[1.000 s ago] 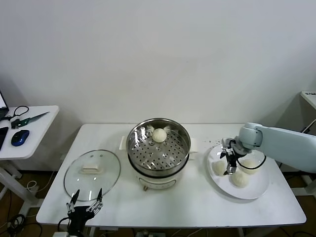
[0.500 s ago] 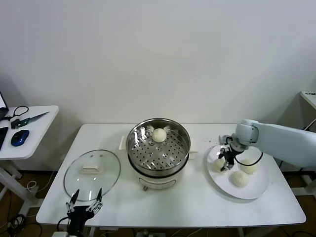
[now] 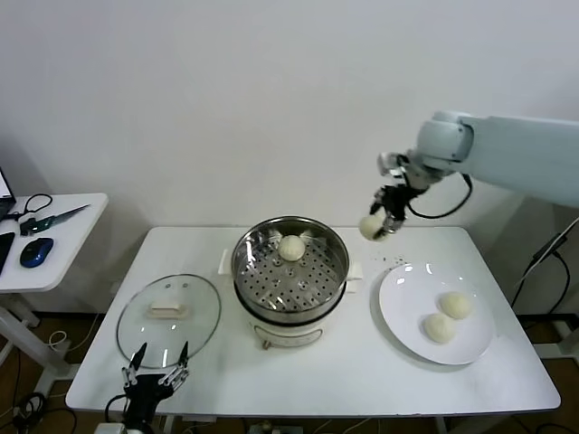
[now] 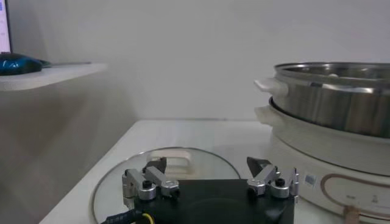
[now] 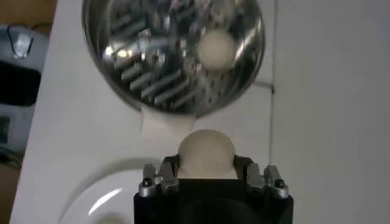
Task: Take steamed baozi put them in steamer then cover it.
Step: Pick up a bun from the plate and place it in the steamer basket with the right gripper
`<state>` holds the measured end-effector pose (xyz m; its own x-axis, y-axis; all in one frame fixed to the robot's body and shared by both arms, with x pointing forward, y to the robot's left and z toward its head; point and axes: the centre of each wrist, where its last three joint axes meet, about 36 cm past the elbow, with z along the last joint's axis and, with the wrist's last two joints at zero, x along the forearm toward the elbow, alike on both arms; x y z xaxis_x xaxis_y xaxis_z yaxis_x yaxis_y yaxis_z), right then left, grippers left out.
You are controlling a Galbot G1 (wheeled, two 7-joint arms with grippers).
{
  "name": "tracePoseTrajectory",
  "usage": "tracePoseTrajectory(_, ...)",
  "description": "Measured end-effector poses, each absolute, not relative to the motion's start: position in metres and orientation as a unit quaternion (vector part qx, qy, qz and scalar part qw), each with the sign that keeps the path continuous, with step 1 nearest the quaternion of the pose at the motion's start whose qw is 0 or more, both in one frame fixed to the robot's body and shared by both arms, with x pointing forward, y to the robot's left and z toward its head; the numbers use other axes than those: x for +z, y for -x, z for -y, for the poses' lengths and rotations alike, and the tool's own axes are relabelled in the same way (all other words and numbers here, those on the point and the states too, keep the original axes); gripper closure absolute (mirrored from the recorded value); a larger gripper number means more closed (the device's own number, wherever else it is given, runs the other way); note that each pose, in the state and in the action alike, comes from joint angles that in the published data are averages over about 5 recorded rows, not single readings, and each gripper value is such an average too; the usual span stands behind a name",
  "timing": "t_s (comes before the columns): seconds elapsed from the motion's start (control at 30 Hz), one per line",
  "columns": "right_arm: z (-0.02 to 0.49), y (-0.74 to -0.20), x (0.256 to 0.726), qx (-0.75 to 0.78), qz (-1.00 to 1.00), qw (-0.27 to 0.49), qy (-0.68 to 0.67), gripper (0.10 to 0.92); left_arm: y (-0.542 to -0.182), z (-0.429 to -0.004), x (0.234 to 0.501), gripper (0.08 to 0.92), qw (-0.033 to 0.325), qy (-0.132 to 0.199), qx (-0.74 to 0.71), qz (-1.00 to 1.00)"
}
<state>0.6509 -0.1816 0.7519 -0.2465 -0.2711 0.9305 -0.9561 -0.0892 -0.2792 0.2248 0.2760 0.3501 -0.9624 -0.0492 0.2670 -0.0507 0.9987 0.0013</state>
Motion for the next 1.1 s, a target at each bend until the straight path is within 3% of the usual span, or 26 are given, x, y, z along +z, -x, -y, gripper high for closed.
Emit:
tracePoseTrajectory(0.17,0.113,-0.639,0.746,0.532,0.579,0.314,-0.531,0.411,-0.223,-0.274,0.353,0.177,0.132,-0.024,0.004,0.991)
tracePoseTrajectory(0.5,0.024,-0.628,0.671,0.543,0.550,0.326,-0.544,0.410,-0.223,-0.277,0.354,0.177,0.129,-0.029,0.003,0.991)
tracePoseTrajectory(1.0,-0.017,-0.639,0.596,0.550,0.551,0.333,-0.532,0.397,-0.222,-0.278,0.354,0.177,0.128,-0.033,0.003,0.991)
tracePoseTrajectory(1.1,-0.019,-0.641,0.594,0.550,0.553,0.330,-0.532,0.346,-0.222,-0.278,0.354,0.177,0.128,-0.033,0.003,0.991)
